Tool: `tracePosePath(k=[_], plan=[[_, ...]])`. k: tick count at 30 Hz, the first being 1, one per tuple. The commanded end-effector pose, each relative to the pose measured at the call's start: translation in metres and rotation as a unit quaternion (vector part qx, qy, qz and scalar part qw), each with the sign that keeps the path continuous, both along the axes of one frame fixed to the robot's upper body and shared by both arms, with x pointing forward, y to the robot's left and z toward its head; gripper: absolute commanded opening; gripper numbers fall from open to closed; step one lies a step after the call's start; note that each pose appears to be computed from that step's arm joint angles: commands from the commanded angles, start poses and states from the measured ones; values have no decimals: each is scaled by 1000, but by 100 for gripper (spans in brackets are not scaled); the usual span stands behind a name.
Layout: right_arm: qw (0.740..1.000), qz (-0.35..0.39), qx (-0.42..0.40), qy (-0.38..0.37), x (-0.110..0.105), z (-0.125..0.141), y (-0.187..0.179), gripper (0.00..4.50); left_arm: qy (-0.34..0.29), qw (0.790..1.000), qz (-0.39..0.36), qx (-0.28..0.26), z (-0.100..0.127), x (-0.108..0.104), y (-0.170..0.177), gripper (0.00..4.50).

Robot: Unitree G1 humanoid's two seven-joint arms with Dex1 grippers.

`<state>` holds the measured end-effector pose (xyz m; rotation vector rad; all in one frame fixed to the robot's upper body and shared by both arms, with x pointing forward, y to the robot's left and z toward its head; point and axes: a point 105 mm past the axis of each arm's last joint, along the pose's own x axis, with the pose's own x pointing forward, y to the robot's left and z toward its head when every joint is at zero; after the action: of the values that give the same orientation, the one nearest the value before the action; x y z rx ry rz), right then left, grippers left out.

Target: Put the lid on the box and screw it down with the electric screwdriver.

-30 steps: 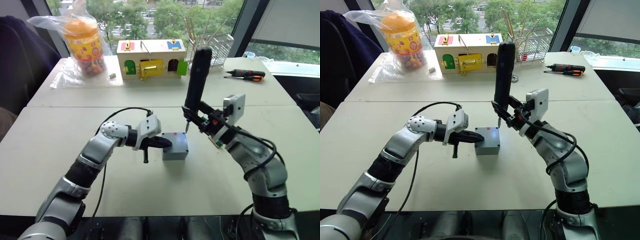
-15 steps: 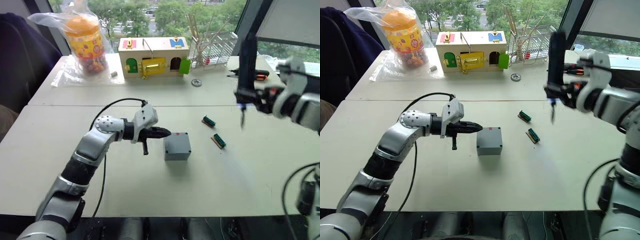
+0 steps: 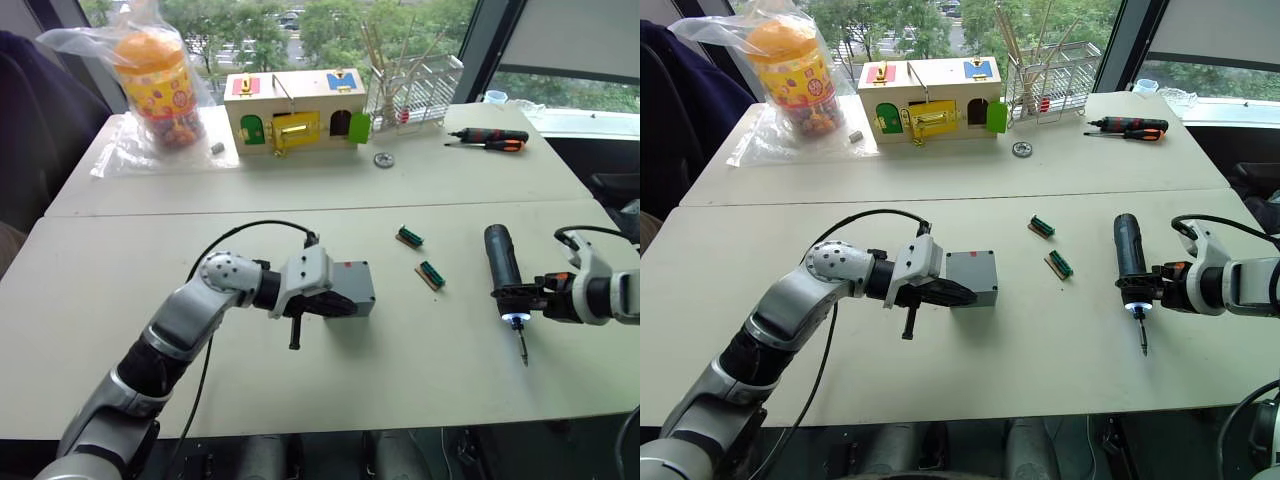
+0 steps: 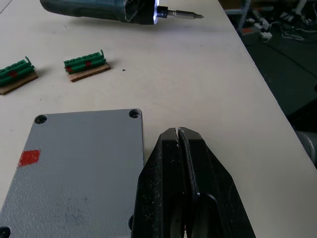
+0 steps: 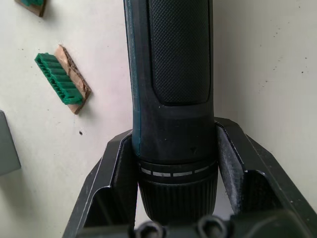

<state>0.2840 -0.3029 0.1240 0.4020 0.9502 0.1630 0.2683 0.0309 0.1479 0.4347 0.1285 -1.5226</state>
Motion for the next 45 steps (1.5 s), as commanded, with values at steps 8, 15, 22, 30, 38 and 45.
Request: tracePosePath(k=[8,15,22,30,38,45], plan=[[999,-8,-26,-19,8,2,4,390,-26,999,37,-8,9,9,16,0],[971,16,-115,-211,36,77,5,441,-57,987,149,-18,27,54,52,0],[894,176,-105,-399,41,118,87,441,-88,970,226,7,11,80,70,0],[826,464,-46,-317,-33,40,175,441,53,991,119,35,-22,31,59,0],[822,498,-33,-273,-35,-6,189,441,26,993,95,62,-34,38,39,0],[818,508,-29,-269,-35,-12,199,441,-6,995,55,83,-41,50,20,0]])
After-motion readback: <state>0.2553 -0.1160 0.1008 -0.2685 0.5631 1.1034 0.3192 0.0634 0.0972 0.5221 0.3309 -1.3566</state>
